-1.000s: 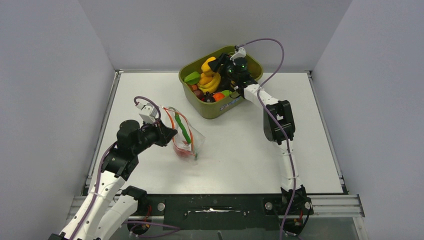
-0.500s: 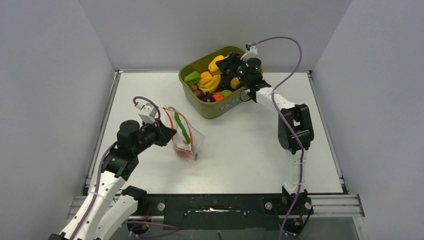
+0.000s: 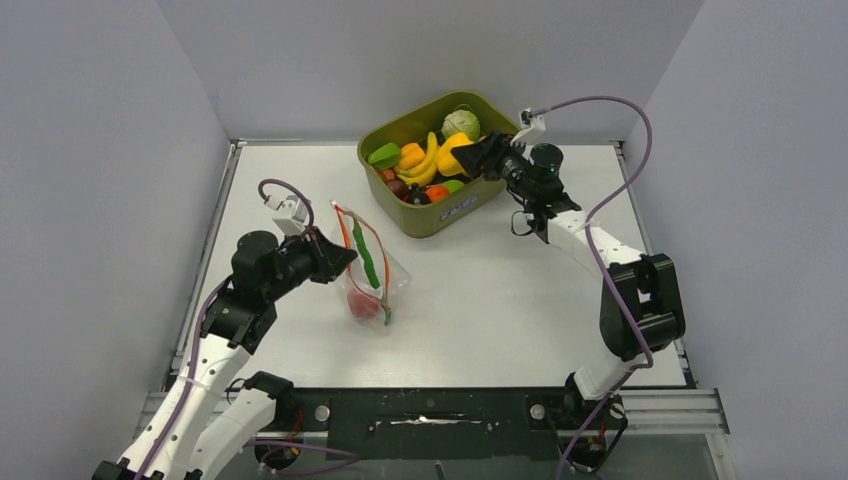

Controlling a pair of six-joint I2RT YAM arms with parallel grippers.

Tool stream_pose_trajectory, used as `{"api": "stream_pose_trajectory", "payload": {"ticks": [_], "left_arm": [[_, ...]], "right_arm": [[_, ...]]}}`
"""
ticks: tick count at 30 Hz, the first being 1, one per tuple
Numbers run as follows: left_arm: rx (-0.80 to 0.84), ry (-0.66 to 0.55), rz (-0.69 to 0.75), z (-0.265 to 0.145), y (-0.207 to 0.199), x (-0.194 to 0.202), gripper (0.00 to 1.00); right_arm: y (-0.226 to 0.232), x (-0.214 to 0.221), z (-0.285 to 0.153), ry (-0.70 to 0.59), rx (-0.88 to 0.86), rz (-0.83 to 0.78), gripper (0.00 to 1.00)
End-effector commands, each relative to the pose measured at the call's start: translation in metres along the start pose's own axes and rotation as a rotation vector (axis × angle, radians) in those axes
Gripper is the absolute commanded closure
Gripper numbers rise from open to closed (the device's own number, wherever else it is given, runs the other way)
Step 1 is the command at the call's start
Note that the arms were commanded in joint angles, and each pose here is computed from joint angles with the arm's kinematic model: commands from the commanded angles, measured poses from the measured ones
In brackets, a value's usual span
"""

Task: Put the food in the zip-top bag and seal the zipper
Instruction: Place the fake vegetable in the zipper food storage bag.

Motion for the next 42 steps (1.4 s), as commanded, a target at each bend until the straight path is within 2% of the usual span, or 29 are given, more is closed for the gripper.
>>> {"api": "stream_pose_trajectory", "payload": {"ticks": [1, 6, 13, 20, 34, 42], "left_arm": [[0.157, -0.074, -0.018, -0.003, -0.044, -0.033, 1.00], [0.224, -0.073, -0.053, 0.006, -0.056, -0.038, 1.00], [0.089, -0.029, -0.086, 0.026, -0.019, -0.020, 1.00], [0.039, 0.005, -0.103, 0.032, -0.003, -0.006, 1.00], [0.050, -0.019, -0.065, 0.027, -0.011, -0.017, 1.00], [0.049, -0.001, -0.077, 0.029, -0.007, -0.010, 1.00]], "right_arm": [[0.042, -0.033, -0.029, -0.102, -0.108, -0.086, 0.72], [0.066, -0.026, -0.057, -0.100, -0.114, -0.141, 0.72], [0.105, 0.001, -0.079, -0.052, -0.112, -0.245, 0.71], [0.147, 0.022, -0.094, -0.031, -0.154, -0.307, 0.71], [0.218, 0.056, -0.091, 0.019, -0.254, -0.349, 0.70], [0.228, 0.060, -0.093, 0.018, -0.240, -0.397, 0.69]]}}
Point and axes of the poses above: each gripper's point midway between its finger pads, its own z axis out along the fingers, its own y axis along the line the jaws close on, x = y × z, the point moved 1 cm from there along -z, back along the fingers, and after that the axes turned 7 degrees about -z, right-handed, at the moved point
